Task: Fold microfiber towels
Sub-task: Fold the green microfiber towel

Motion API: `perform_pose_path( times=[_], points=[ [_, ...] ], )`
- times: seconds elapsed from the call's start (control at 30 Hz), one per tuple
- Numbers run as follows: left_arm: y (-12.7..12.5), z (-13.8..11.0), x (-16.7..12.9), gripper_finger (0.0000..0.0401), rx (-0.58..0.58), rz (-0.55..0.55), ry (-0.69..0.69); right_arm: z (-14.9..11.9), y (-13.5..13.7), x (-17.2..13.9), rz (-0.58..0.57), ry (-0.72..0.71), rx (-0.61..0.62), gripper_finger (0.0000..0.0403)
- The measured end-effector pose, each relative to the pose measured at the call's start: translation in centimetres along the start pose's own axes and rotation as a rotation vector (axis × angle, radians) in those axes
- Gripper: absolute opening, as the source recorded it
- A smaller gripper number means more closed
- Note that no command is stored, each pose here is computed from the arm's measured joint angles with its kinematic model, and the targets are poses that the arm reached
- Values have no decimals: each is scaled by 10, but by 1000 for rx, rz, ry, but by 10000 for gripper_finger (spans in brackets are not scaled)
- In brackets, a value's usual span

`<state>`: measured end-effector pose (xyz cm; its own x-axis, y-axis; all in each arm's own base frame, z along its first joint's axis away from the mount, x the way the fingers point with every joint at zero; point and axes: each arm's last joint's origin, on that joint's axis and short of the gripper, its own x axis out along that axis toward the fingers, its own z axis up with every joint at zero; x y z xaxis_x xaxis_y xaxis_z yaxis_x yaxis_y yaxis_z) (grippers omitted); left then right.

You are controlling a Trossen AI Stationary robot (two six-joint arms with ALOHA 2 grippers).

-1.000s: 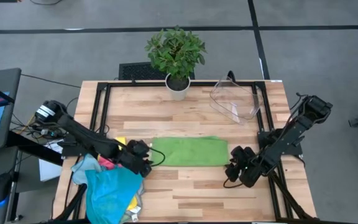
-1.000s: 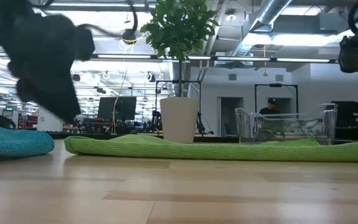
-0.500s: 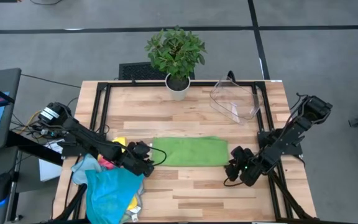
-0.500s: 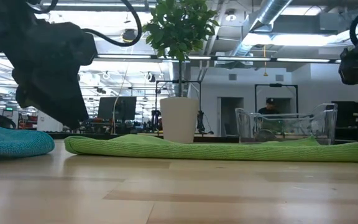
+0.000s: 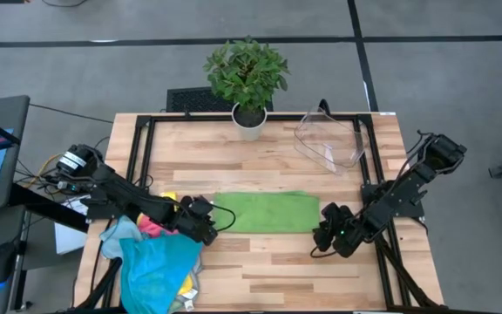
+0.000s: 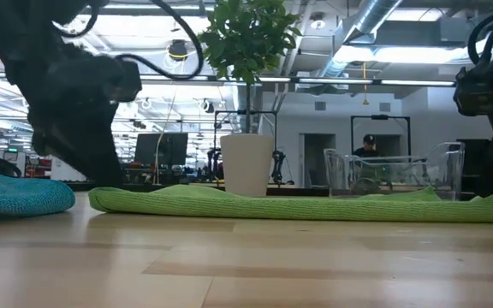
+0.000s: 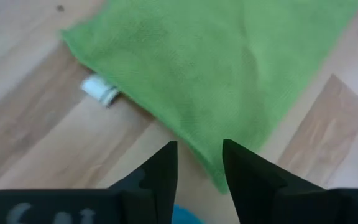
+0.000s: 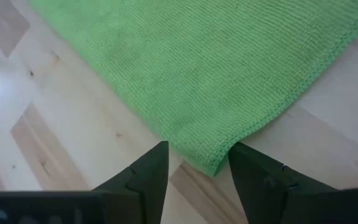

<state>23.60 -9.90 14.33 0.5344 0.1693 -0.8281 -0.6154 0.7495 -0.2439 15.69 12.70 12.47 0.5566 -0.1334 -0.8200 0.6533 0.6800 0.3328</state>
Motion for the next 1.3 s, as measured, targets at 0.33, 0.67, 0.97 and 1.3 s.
perform_pose_path(
  times=[0.33, 0.67, 0.97, 1.3],
  points=[
    [-3, -7, 17, 116, -12, -14, 78, 1, 1, 1, 9, 16, -29, 170],
    [-18, 7, 1, 6, 1, -93, 61, 1, 4, 1, 39, 44, -76, 14],
    [-33, 25, -20, 2, 50, -104, 44, 25, 22, -11, 80, 4, -131, 10],
    [-24, 20, -25, 1, 54, 21, 101, 60, 7, 6, -56, 49, -157, 39]
  ],
)
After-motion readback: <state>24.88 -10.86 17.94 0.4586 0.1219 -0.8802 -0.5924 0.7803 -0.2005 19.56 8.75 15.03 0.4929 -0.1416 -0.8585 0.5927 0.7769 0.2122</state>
